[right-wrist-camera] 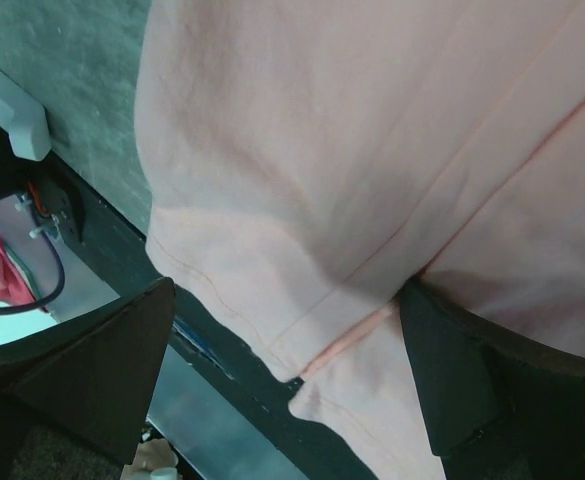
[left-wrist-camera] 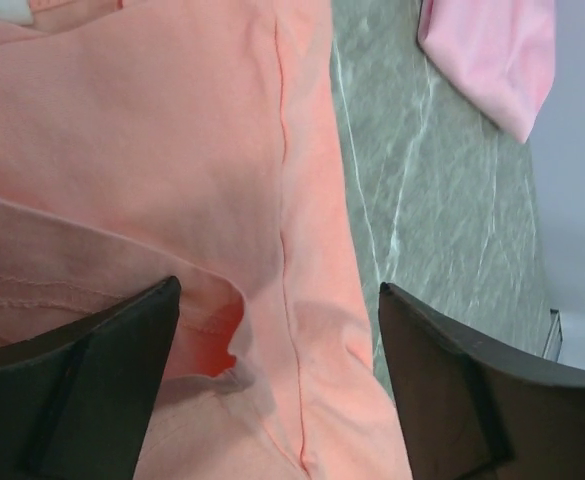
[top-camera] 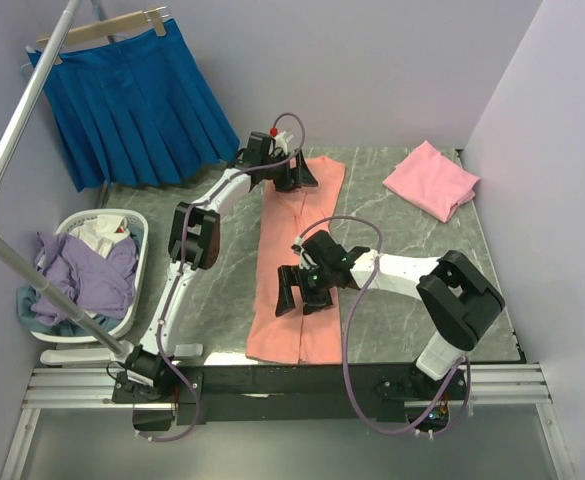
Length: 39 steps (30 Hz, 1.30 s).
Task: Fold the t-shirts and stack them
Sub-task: Grab the bottom of the folded rectangular tshirt with both arms
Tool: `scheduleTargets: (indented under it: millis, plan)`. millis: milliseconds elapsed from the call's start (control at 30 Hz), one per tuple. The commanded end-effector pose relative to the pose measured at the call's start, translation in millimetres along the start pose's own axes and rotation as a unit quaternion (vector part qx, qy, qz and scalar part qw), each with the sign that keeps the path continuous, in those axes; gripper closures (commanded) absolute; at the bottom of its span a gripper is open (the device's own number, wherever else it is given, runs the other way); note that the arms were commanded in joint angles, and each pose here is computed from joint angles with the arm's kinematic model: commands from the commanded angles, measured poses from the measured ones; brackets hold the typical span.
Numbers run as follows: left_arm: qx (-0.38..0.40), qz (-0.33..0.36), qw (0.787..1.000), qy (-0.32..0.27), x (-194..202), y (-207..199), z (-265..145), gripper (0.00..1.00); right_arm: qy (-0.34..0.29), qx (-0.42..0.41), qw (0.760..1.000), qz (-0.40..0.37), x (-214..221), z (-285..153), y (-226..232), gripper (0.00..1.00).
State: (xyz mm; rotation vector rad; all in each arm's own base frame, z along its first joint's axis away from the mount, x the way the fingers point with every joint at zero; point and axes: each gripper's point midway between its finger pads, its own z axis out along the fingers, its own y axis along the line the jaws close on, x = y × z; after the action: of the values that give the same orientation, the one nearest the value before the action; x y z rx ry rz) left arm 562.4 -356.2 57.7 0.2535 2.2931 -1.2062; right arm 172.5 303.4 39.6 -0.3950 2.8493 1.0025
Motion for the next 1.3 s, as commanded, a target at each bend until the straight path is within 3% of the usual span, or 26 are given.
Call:
scheduleTargets:
  millis: [0,267,400,533,633,700,767,800,867,900,933,967,1000,1033,1067,1100,1133,1167,1267]
  plan:
    - [-0.053,-0.019,0.998,-0.030,-8,63,3,0.08,0.004,0.031,0.999,0.026,11,4,-12,0.00]
    - [-0.061,-0.024,0.994,-0.083,-41,85,-9,0.01,0.080,0.022,0.996,0.019,51,27,-5,0.00]
    - [-0.052,-0.012,0.993,-0.102,-58,74,-21,0.01,0.050,0.035,0.998,-0.033,52,24,10,0.00]
    - [-0.041,0.001,0.992,-0.115,-71,47,-38,0.01,-0.061,0.052,0.993,-0.091,0,-10,35,0.00]
    - [-0.038,0.022,0.990,-0.134,-92,13,-65,0.00,-0.159,0.107,0.974,-0.119,-42,-50,41,0.00]
    - [-0.050,0.044,0.984,-0.164,-115,-17,-94,0.01,-0.219,0.161,0.955,-0.118,-65,-75,30,0.00]
    - [-0.087,0.037,0.981,-0.171,-111,-15,-110,0.01,-0.259,0.192,0.942,-0.094,-85,-101,16,0.00]
    - [-0.087,0.050,0.976,-0.192,-123,-40,-134,0.01,-0.269,0.193,0.939,-0.090,-94,-107,9,0.00]
    - [-0.116,0.028,0.975,-0.186,-103,-31,-144,0.01,-0.284,0.208,0.935,-0.047,-119,-120,-23,0.00]
    - [-0.114,0.030,0.973,-0.200,-106,-50,-164,0.01,-0.287,0.186,0.938,-0.049,-131,-123,-20,0.00]
    - [-0.121,0.012,0.977,-0.174,-80,-39,-162,0.01,-0.280,0.183,0.941,-0.043,-141,-116,-29,0.00]
    - [-0.108,0.010,0.977,-0.185,-77,-61,-178,0.02,-0.290,0.183,0.939,-0.030,-157,-123,-41,0.00]
    - [-0.110,0.002,0.977,-0.183,-66,-64,-180,0.02,-0.299,0.150,0.941,-0.049,-176,-126,-27,0.00]
    - [-0.122,-0.030,0.980,-0.154,-27,-48,-175,0.03,-0.280,0.154,0.946,-0.045,-186,-110,-39,0.00]
    - [-0.099,-0.012,0.980,-0.171,-24,-76,-184,0.04,-0.279,0.159,0.946,-0.040,-198,-110,-44,0.00]
    - [-0.107,-0.016,0.980,-0.169,-10,-76,-185,0.04,-0.287,0.154,0.944,-0.052,-219,-117,-33,0.00]
    - [-0.118,-0.034,0.982,-0.146,22,-67,-180,0.04,-0.261,0.153,0.952,-0.047,-225,-95,-44,0.00]
    - [-0.101,-0.022,0.984,-0.143,33,-89,-181,0.05,-0.260,0.148,0.953,-0.046,-234,-91,-45,0.00]
    - [-0.088,-0.029,0.990,-0.107,86,-103,-172,0.06,-0.256,0.131,0.957,-0.048,-266,-71,-47,0.00]
